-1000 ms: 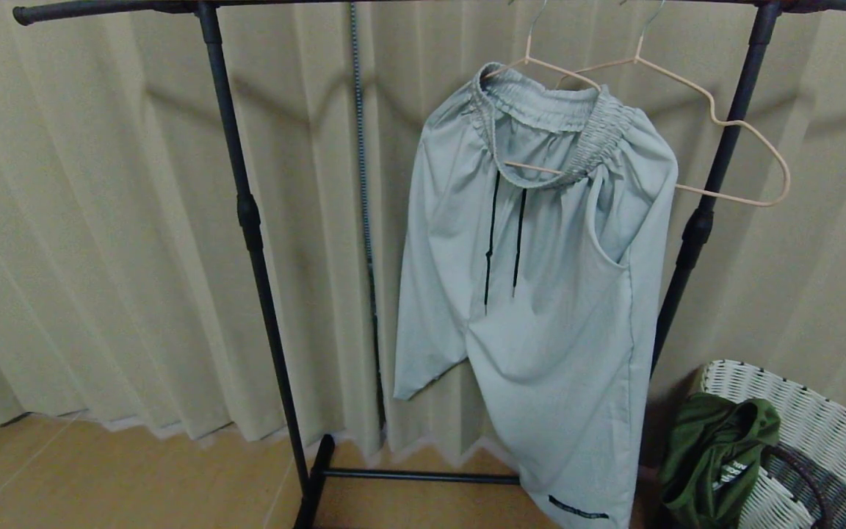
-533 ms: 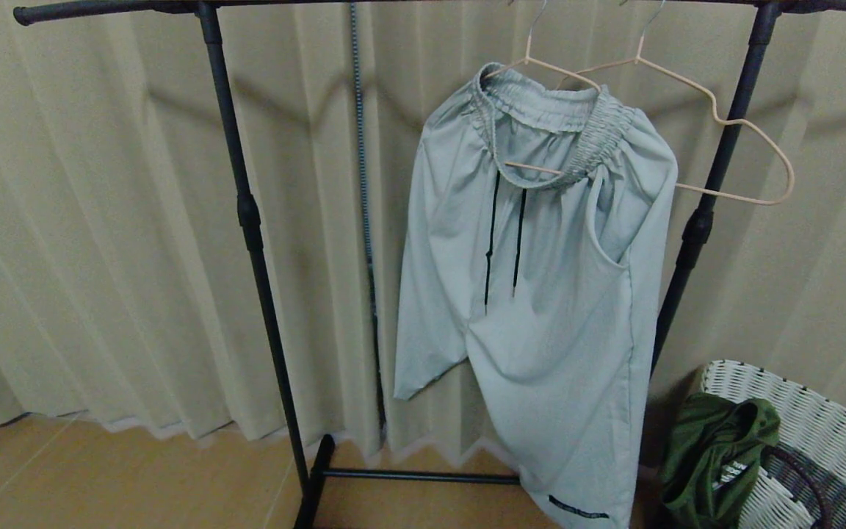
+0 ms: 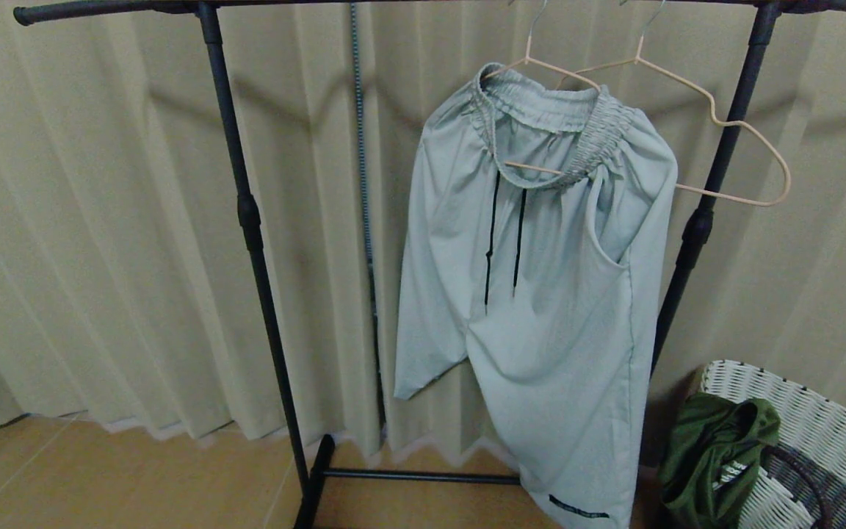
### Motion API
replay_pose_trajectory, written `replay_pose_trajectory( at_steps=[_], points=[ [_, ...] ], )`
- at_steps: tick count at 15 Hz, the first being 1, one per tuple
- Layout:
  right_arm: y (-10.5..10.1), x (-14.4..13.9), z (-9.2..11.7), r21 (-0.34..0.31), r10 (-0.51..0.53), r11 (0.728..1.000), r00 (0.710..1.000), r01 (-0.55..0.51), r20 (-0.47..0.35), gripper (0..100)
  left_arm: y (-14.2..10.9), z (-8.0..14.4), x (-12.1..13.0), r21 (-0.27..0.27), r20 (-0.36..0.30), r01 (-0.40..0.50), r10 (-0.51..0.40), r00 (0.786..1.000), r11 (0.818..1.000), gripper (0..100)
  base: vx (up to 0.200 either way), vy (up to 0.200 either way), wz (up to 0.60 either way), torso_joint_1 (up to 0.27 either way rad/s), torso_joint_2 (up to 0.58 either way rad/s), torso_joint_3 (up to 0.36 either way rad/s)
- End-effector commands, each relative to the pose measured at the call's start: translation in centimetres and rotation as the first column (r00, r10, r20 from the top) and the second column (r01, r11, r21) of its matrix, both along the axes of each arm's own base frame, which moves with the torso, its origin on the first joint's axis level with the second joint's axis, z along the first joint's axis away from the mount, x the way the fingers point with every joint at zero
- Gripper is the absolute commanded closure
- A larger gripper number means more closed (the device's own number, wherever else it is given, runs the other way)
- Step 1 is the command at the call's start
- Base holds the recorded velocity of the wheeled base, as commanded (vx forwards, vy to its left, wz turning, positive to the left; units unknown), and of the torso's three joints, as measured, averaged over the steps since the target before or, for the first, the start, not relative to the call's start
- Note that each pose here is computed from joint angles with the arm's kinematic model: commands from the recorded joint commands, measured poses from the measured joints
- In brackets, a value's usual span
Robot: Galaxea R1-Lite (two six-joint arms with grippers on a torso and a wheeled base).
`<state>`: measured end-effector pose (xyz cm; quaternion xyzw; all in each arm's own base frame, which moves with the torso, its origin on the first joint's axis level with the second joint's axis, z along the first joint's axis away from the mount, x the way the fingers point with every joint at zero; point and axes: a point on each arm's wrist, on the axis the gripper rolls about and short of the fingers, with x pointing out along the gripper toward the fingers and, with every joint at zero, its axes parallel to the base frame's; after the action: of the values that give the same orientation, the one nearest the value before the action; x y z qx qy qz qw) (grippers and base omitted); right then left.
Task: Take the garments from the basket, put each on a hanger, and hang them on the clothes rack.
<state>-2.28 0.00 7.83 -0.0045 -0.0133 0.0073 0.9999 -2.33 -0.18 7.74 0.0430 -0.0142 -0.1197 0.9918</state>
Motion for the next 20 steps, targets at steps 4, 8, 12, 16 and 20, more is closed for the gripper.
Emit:
replay_pose_trajectory(
  at_steps=[4,8,12,16,20],
  points=[
    [0.00,0.00,0.01,0.001,0.002,1.000,1.000,-0.002,0.001,0,0.00,0.00,0.00,0.000,0.000,0.000,0.000,1.000,1.000,0,0.000,0.000,0.00,0.000,0.00,0.000],
    [0.00,0.00,-0.01,-0.010,0.003,1.000,1.000,-0.003,0.000,0,0.00,0.00,0.00,0.016,0.004,0.001,-0.001,1.000,1.000,0,0.000,0.000,0.00,0.000,0.00,0.000],
    [0.04,0.00,-0.01,-0.036,0.017,0.999,1.000,-0.017,0.000,0,0.00,0.00,0.00,0.006,0.002,0.000,0.000,1.000,1.000,0,0.000,0.000,0.00,0.000,0.00,0.000],
    [0.06,0.00,-0.01,-0.041,0.024,0.999,1.000,-0.024,0.000,0,0.23,-0.02,0.04,0.003,0.000,-0.104,0.104,0.995,0.995,0,0.000,0.000,0.00,0.000,0.00,0.000],
    [0.06,0.00,-0.01,-0.039,0.026,0.999,1.000,-0.026,0.000,0,0.24,0.00,0.04,-0.004,0.000,-0.110,0.110,0.994,0.994,0,0.000,-0.200,0.00,-0.001,0.00,0.004]
  ],
)
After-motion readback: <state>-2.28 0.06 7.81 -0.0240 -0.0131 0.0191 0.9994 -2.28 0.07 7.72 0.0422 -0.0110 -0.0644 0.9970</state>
